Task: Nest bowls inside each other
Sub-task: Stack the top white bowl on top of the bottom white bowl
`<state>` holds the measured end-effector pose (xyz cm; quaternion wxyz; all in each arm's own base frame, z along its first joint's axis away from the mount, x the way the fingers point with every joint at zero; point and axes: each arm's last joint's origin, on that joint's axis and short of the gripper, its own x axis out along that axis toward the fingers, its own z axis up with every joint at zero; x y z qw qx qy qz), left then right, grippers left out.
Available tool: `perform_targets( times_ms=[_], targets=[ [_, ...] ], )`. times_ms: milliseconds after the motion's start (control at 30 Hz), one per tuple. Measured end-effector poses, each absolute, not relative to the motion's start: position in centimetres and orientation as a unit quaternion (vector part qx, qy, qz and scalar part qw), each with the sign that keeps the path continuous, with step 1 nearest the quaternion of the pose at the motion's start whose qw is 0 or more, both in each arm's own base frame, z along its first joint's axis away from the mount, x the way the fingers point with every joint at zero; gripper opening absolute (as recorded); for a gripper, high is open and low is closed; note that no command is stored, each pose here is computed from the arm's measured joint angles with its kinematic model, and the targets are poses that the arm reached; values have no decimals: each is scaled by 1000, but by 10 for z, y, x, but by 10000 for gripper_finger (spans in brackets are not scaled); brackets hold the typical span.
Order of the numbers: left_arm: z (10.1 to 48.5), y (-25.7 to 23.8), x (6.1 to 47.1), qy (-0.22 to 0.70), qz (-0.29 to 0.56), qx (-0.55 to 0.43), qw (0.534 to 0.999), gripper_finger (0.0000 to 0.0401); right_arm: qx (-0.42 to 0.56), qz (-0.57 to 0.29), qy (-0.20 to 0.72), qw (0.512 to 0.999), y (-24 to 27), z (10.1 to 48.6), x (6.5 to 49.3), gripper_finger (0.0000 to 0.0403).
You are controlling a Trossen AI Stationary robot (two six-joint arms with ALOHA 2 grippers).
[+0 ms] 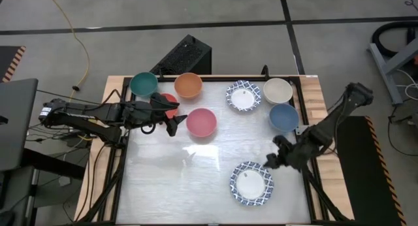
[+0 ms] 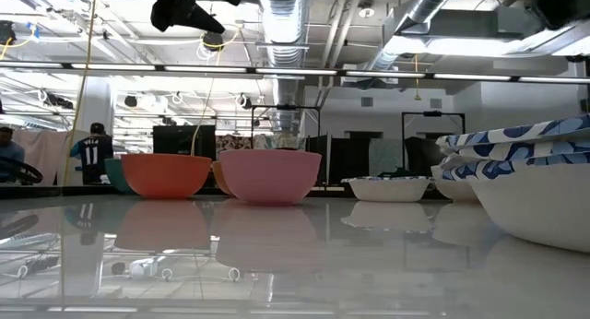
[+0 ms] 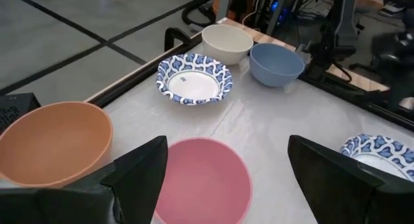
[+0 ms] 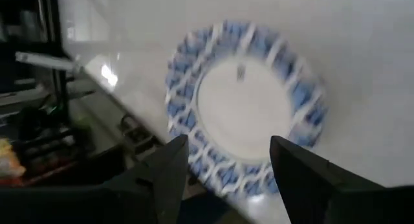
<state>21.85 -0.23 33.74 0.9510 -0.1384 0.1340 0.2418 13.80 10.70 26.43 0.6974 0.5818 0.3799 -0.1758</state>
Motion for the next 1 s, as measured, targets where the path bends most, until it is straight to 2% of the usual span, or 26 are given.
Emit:
perform_targets(
  times_ms=[200, 433, 533, 700, 1000],
  targets=[
    [338, -2, 219, 134, 243, -130, 952, 309, 408, -219, 358, 811, 66, 278, 148, 240],
    [338, -2, 219, 135, 243, -128, 952, 309, 176, -226, 383, 878, 20, 281, 177, 240],
    [338, -2, 218, 133, 247, -130, 951, 309, 81, -219, 406, 884, 3, 278, 190, 240],
    [337, -2, 218, 135, 254, -123, 950, 309, -29, -206, 456, 865, -20, 264, 207, 240],
    [336, -1, 217, 139, 266, -112, 947, 309, -112, -154, 537, 822, -48, 227, 238, 240]
  ],
)
